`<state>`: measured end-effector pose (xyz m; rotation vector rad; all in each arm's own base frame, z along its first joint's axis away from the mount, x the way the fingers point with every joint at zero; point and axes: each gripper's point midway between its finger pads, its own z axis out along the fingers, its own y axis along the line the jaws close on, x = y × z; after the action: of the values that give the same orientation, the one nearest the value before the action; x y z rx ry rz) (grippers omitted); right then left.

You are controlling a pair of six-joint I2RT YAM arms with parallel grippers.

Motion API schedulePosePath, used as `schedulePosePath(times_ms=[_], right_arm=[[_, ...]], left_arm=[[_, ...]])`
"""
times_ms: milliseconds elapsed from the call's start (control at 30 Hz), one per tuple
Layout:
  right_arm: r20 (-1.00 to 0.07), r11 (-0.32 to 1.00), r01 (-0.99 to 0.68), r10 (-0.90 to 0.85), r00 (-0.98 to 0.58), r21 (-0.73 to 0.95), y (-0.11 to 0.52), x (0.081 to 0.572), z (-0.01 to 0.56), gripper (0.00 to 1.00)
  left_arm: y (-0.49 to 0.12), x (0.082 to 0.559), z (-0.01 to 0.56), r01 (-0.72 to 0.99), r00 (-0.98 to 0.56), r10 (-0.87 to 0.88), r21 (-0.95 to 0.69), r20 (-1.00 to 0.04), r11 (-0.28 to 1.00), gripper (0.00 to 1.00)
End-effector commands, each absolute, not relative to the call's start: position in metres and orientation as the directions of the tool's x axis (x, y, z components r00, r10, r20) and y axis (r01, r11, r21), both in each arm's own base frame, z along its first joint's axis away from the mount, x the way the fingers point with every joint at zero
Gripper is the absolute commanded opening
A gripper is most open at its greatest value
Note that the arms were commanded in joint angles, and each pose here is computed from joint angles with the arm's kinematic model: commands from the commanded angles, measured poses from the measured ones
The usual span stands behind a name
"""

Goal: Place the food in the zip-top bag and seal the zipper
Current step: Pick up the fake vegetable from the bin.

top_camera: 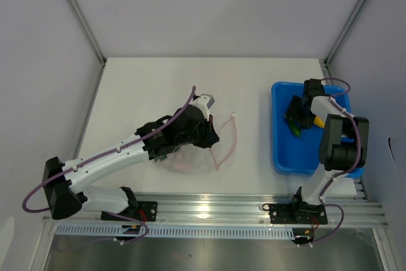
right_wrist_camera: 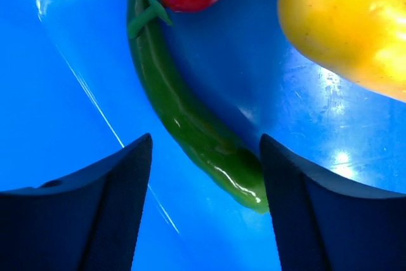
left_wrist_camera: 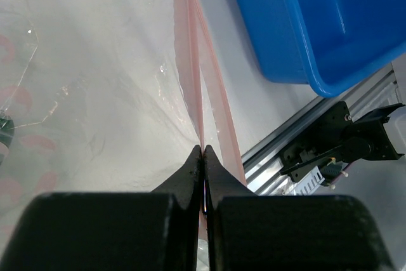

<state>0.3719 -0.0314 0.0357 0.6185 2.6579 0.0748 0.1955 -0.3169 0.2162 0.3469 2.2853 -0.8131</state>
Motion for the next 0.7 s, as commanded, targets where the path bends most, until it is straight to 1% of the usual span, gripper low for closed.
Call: schedulePosePath(times_ms=[0,33,67,167,233,267,333,400,433,467,567,600,667], right_arm=[[-0.430,0.912,0.398,0.399,-0.810,0.095,-0.037,0.386,0.044,0.68],[-0.429,0.913,0.399,0.393,-0.813,0.082,-0.037,0.386,0.043,0.66],[-0.426,0.918,0.390,0.381,-0.821,0.070,-0.034,0.385,0.042,0.60],[-0.413,0.925,0.376,0.363,-0.835,0.053,-0.029,0.382,0.037,0.51],[-0.409,0.925,0.377,0.359,-0.839,0.037,-0.029,0.380,0.035,0.49],[-0.402,0.926,0.376,0.356,-0.844,0.033,-0.028,0.379,0.033,0.45],[-0.398,0.927,0.375,0.346,-0.849,0.006,-0.028,0.376,0.031,0.43],[-0.390,0.929,0.370,0.337,-0.857,-0.011,-0.027,0.374,0.029,0.37],[-0.390,0.930,0.368,0.336,-0.858,-0.009,-0.026,0.374,0.030,0.33],[-0.392,0.930,0.367,0.336,-0.856,-0.006,-0.025,0.373,0.031,0.26],[-0.427,0.925,0.379,0.348,-0.835,0.013,-0.023,0.371,0.045,0.17],[-0.456,0.924,0.380,0.354,-0.817,0.035,-0.022,0.372,0.059,0.16],[-0.466,0.927,0.367,0.359,-0.809,0.076,-0.015,0.369,0.073,0.13]], left_arm=[[-0.322,0.199,0.230,0.469,-0.715,0.001,-0.478,-0.699,0.743,0.00],[-0.322,0.199,0.229,0.467,-0.717,0.003,-0.477,-0.697,0.745,0.01],[-0.322,0.199,0.229,0.466,-0.717,0.002,-0.477,-0.697,0.745,0.01],[-0.321,0.198,0.227,0.462,-0.721,0.004,-0.477,-0.693,0.748,0.01],[-0.321,0.197,0.228,0.463,-0.724,0.004,-0.481,-0.690,0.745,0.01],[-0.321,0.196,0.230,0.465,-0.722,0.001,-0.485,-0.691,0.740,0.01],[-0.320,0.195,0.229,0.465,-0.726,0.004,-0.487,-0.688,0.739,0.01],[-0.320,0.195,0.231,0.464,-0.725,-0.002,-0.490,-0.689,0.738,0.01],[-0.320,0.194,0.232,0.463,-0.725,-0.004,-0.491,-0.689,0.738,0.01],[-0.319,0.194,0.234,0.463,-0.725,-0.006,-0.494,-0.689,0.736,0.01],[-0.318,0.193,0.234,0.461,-0.727,-0.008,-0.496,-0.687,0.735,0.01],[-0.318,0.193,0.234,0.461,-0.726,-0.009,-0.496,-0.688,0.736,0.01],[-0.316,0.193,0.234,0.459,-0.725,-0.009,-0.492,-0.689,0.739,0.01]])
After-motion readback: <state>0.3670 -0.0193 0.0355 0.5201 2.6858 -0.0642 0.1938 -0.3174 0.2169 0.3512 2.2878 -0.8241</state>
